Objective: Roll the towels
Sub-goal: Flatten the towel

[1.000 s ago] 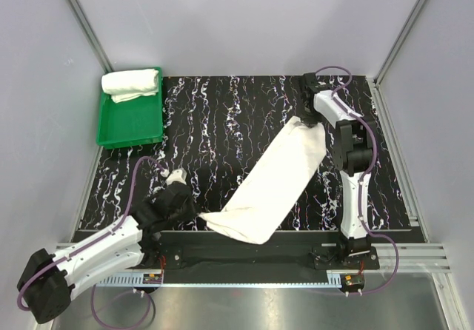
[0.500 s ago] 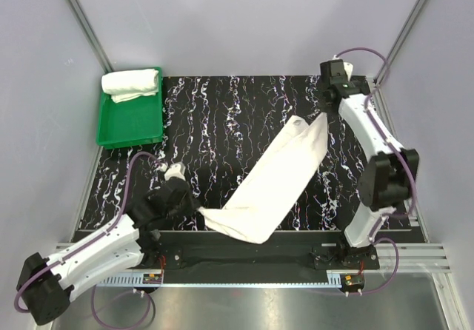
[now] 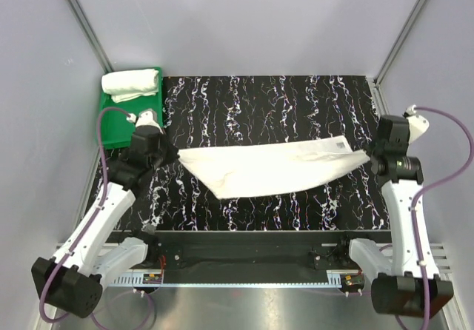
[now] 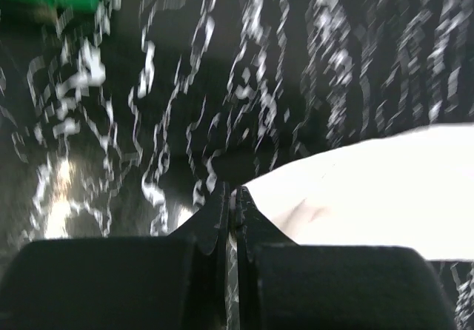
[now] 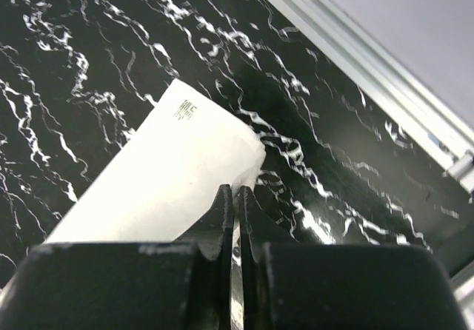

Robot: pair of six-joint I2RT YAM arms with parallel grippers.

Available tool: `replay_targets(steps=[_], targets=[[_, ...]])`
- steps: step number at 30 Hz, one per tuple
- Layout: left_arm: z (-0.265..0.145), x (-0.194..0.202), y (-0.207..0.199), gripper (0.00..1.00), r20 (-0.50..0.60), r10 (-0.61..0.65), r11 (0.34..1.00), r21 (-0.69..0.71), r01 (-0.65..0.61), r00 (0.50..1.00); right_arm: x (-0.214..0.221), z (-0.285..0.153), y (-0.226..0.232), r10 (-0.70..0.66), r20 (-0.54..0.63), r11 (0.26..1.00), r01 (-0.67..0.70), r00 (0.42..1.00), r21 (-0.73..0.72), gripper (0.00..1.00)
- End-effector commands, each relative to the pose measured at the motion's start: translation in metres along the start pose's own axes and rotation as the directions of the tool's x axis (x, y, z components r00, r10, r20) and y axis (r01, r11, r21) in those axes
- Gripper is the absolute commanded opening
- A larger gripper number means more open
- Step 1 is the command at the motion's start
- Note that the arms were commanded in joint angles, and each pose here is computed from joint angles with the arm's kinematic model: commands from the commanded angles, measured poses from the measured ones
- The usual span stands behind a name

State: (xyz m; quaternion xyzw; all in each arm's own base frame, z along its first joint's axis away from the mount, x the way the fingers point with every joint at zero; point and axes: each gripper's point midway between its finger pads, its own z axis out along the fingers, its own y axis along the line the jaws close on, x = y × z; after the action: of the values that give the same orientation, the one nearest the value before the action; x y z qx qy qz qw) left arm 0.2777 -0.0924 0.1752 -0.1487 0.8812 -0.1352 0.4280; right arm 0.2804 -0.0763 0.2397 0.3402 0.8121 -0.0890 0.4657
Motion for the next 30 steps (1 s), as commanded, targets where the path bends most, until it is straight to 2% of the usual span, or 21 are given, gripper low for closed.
replay_targets(steps=[1,3,5,7,9,11,12,13,14,16,17,20,23,25,26,27,29,30], targets=[[-0.025,-0.06,-0.024,0.0,0.169,0.059,0.994,0.077,-0.073,0.984,0.01,-0.005,-0.02,0.104,0.039,0.993,-0.105,0.994,0.043,0.0],[-0.032,-0.069,-0.017,0.0,0.208,0.081,0.995,0.038,-0.091,0.975,0.027,-0.005,-0.028,0.148,0.02,0.986,-0.149,0.989,0.068,0.0],[-0.036,-0.069,0.008,0.0,0.248,0.096,0.995,-0.063,-0.083,0.964,0.038,-0.01,-0.037,0.232,0.034,0.969,-0.233,0.972,0.076,0.0],[-0.038,-0.069,0.031,0.0,0.285,0.084,0.99,-0.13,-0.048,0.955,0.044,-0.019,-0.031,0.307,0.031,0.952,-0.307,0.951,0.005,0.0],[-0.029,-0.053,0.051,0.0,0.255,0.05,0.985,-0.171,-0.005,0.966,0.058,-0.015,-0.022,0.383,-0.003,0.923,-0.382,0.924,-0.045,0.0],[-0.019,-0.037,0.056,0.12,0.191,0.012,0.985,-0.172,0.021,0.982,0.074,-0.012,-0.013,0.413,-0.064,0.905,-0.417,0.908,-0.079,0.0],[-0.017,-0.032,0.062,0.13,0.16,0.004,0.982,-0.19,0.026,0.987,0.079,-0.011,-0.013,0.415,-0.082,0.904,-0.421,0.906,-0.076,0.0],[-0.01,-0.026,0.063,0.09,0.113,0.004,0.98,-0.197,0.018,0.994,0.084,-0.011,-0.014,0.419,-0.094,0.903,-0.425,0.903,-0.067,0.0],[-0.011,-0.03,0.063,0.05,0.111,0.002,0.979,-0.202,0.02,0.994,0.096,-0.009,-0.018,0.423,-0.115,0.902,-0.43,0.899,-0.044,0.0],[-0.009,-0.031,0.064,0.0,0.102,0.0,0.98,-0.196,0.02,0.995,0.106,-0.013,-0.007,0.413,-0.169,0.894,-0.434,0.895,-0.112,0.02],[-0.01,-0.034,0.062,0.0,0.11,-0.001,0.983,-0.184,0.022,0.994,0.116,-0.013,-0.006,0.404,-0.2,0.894,-0.432,0.893,-0.121,0.12],[-0.013,-0.043,0.049,0.0,0.152,-0.009,0.993,-0.113,0.027,0.988,0.131,-0.022,0.002,0.403,-0.265,0.873,-0.455,0.876,-0.177,0.59],[-0.013,-0.044,0.042,0.0,0.158,-0.007,0.998,-0.068,0.018,0.987,0.114,-0.036,0.003,0.398,-0.209,0.864,-0.441,0.893,-0.242,0.71],[-0.01,-0.04,0.042,0.0,0.138,0.0,0.998,-0.068,0.009,0.99,0.085,-0.047,0.002,0.409,-0.12,0.86,-0.426,0.904,-0.279,0.75],[-0.01,-0.038,0.042,0.0,0.131,0.007,0.998,-0.069,0.002,0.991,0.076,-0.048,0.005,0.393,-0.096,0.864,-0.403,0.914,-0.3,0.82],[-0.01,-0.037,0.042,0.0,0.123,0.01,0.998,-0.064,-0.002,0.992,0.068,-0.047,0.011,0.383,-0.086,0.862,-0.39,0.92,-0.324,0.85],[-0.01,-0.034,0.037,0.0,0.109,0.024,0.999,-0.038,-0.02,0.994,0.058,-0.033,0.042,0.305,-0.146,0.862,-0.338,0.941,-0.379,0.84],[-0.01,-0.033,0.035,0.0,0.1,0.033,0.999,-0.024,-0.03,0.994,0.077,-0.005,0.056,0.238,-0.255,0.887,-0.317,0.937,-0.336,0.82]])
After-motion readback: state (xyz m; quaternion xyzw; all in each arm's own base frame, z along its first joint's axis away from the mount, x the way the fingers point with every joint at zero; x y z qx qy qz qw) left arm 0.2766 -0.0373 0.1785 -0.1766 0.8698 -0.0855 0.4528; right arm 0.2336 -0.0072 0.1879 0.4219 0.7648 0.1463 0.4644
